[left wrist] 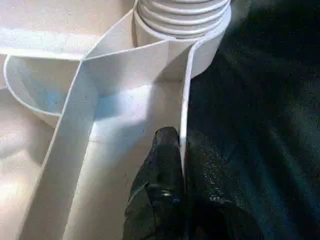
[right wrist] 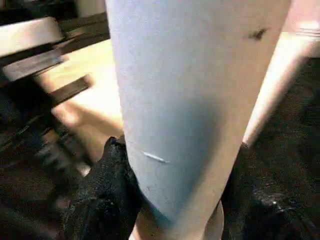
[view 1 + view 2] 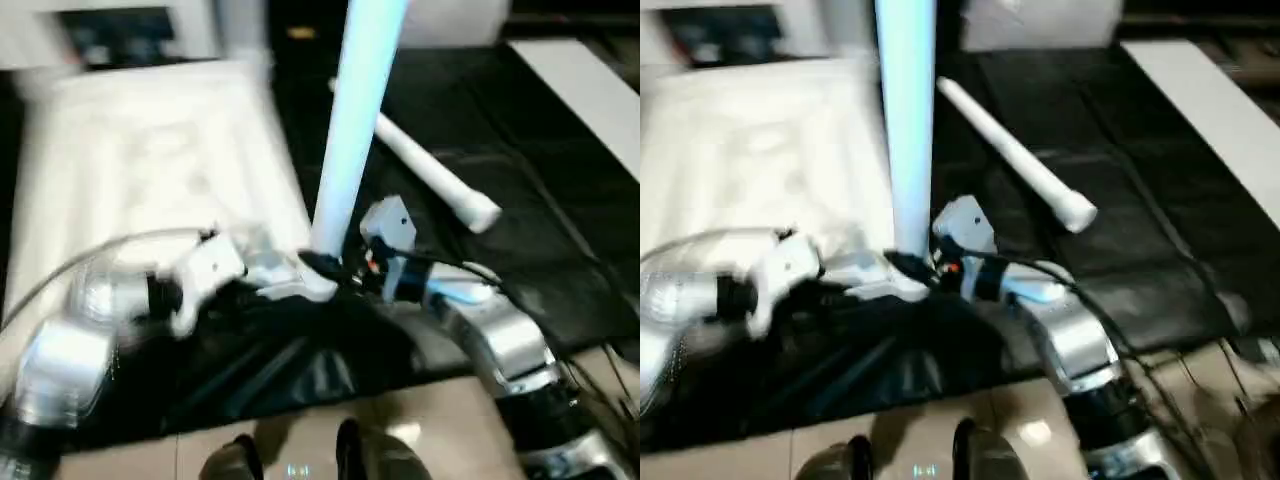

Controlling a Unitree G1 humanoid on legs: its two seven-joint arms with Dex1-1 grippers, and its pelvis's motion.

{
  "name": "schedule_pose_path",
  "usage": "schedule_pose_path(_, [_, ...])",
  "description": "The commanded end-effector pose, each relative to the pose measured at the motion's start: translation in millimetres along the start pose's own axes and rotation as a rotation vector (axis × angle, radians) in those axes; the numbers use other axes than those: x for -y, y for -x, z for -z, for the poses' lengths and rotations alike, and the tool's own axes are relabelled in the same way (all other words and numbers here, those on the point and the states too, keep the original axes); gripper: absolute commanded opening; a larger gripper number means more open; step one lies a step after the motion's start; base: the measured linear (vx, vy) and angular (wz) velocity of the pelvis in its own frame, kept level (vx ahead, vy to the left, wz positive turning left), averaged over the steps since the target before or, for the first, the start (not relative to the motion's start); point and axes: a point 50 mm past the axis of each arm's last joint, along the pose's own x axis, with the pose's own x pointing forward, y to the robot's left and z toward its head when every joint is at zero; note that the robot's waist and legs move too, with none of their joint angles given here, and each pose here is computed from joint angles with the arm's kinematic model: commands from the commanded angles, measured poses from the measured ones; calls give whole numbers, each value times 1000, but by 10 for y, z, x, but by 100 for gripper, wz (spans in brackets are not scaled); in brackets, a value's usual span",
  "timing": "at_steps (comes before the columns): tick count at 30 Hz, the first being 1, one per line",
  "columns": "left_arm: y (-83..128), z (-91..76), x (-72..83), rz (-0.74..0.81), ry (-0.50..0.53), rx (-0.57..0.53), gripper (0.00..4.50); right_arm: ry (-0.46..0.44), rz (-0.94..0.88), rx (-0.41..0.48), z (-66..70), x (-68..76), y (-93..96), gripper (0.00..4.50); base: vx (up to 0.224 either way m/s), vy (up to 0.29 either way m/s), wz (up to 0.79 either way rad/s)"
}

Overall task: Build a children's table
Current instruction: Insert table leg to table base

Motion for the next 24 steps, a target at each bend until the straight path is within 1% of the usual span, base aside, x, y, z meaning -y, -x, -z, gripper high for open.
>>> schedule_pose_path(1, [14,-59,49,-81,51,25,0,-127,112,-270,600,37,128,191,0,0,0])
schedule_pose_path(3, [-38,-127,109,-85,58,49,0,-134,131,-272,612,49,106,191,0,0,0])
schedule_pose_path(6, [-82,-204,125,-96,53,62,0,-133,128,-281,632,38,75,191,0,0,0])
schedule_pose_path(8, [-80,-224,86,-123,35,50,0,-136,109,-287,636,19,54,191,0,0,0])
schedule_pose_path(12, [-64,-235,58,-160,22,27,0,-129,97,-302,646,9,41,191,0,0,0])
schedule_pose_path(15, [-84,-217,32,-206,-32,-19,0,-122,90,-313,660,18,31,191,0,0,0])
schedule_pose_path(17, [-107,-214,13,-221,-28,-26,0,-124,97,-313,663,37,19,191,0,0,0])
schedule_pose_path(19, [-124,-240,1,-220,-10,-3,0,-132,92,-309,664,45,5,191,0,0,0])
schedule_pose_path(20, [-130,-256,0,-212,-4,10,0,-129,89,-308,661,48,0,226,0,0,0])
schedule_pose_path(21, [-142,-290,-2,-195,8,35,0,-123,90,-302,652,58,-15,247,0,0,0])
schedule_pose_path(22, [-146,-304,-2,-187,13,43,0,-119,92,-298,647,63,-22,247,0,0,0])
schedule_pose_path(23, [-149,-313,-4,-179,10,47,0,-114,92,-294,640,69,-27,269,0,0,0])
schedule_pose_path(24, [-150,-312,-12,-177,9,45,0,-112,93,-292,637,76,-29,269,0,0,0])
